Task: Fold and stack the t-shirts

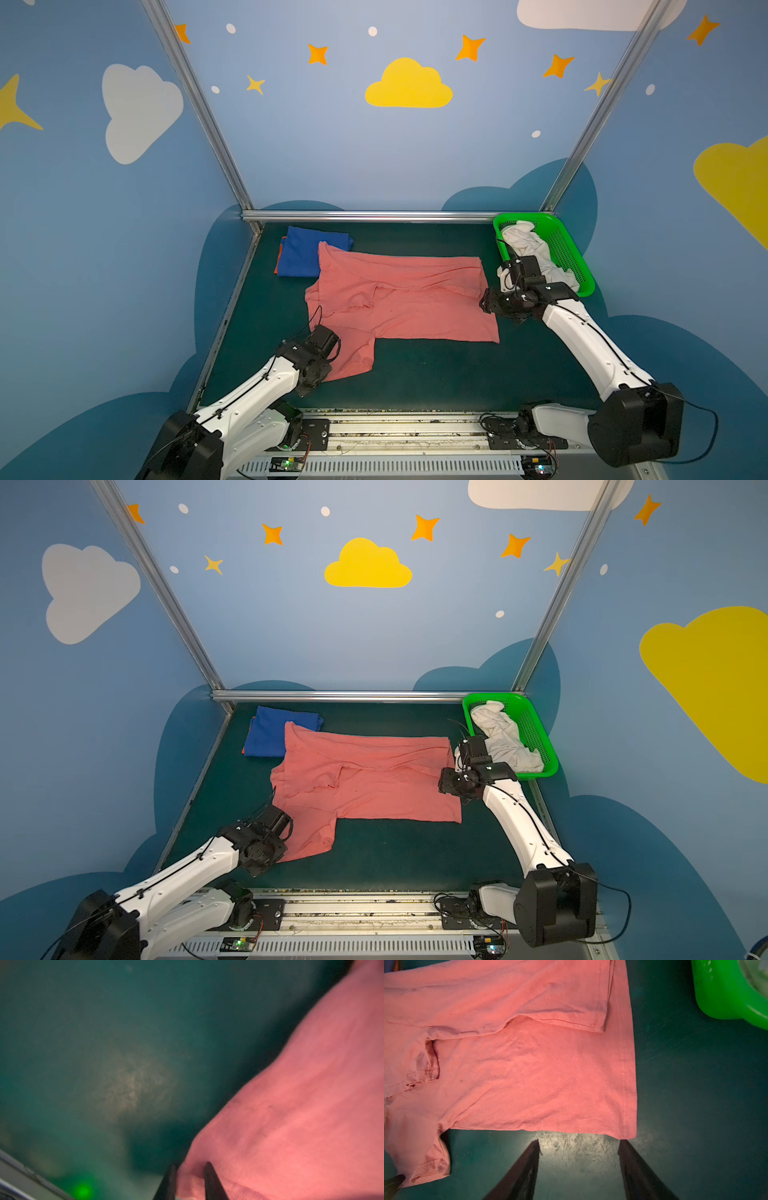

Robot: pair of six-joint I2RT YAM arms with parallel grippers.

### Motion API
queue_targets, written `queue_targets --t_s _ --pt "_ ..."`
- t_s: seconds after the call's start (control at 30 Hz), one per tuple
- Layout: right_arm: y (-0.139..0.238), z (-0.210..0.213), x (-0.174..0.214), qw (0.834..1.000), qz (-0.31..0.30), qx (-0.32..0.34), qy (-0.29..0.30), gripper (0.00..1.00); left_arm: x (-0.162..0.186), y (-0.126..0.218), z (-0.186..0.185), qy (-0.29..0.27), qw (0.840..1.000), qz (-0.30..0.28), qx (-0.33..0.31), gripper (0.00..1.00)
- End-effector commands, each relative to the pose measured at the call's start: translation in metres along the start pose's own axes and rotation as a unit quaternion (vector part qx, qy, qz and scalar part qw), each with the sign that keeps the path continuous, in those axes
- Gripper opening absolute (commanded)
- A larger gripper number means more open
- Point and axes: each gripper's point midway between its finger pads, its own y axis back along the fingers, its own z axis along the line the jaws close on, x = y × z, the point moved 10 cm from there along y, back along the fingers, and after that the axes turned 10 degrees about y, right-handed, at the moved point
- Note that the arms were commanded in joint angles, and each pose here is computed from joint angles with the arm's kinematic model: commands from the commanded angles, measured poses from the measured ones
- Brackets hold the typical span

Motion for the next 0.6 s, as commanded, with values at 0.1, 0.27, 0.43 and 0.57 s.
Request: queue_targets --t_s 0.1,0.27,0.43,0.57 --pt "-0.011 -0.014 0.014 0.999 0.032 0.031 -0.023 0.62 -0.002 0.005 -0.004 0.0 1.0 -0.006 0.01 0.05" --pt "-0.019 -0.027 0.033 0.994 0.074 0.061 -0.048 0.62 -0.008 0.025 -0.01 -0.006 0.999 -0.021 0.039 0.05" --pt "-0.028 -0.036 0.052 0.985 0.11 0.103 -0.08 0.58 -0.014 0.045 -0.014 -0.006 0.996 -0.037 0.081 0.05" --pt "-0.039 -0.038 0.058 0.984 0.121 0.093 -0.096 0.44 -0.017 0.054 -0.018 -0.007 0.993 -0.051 0.108 0.05"
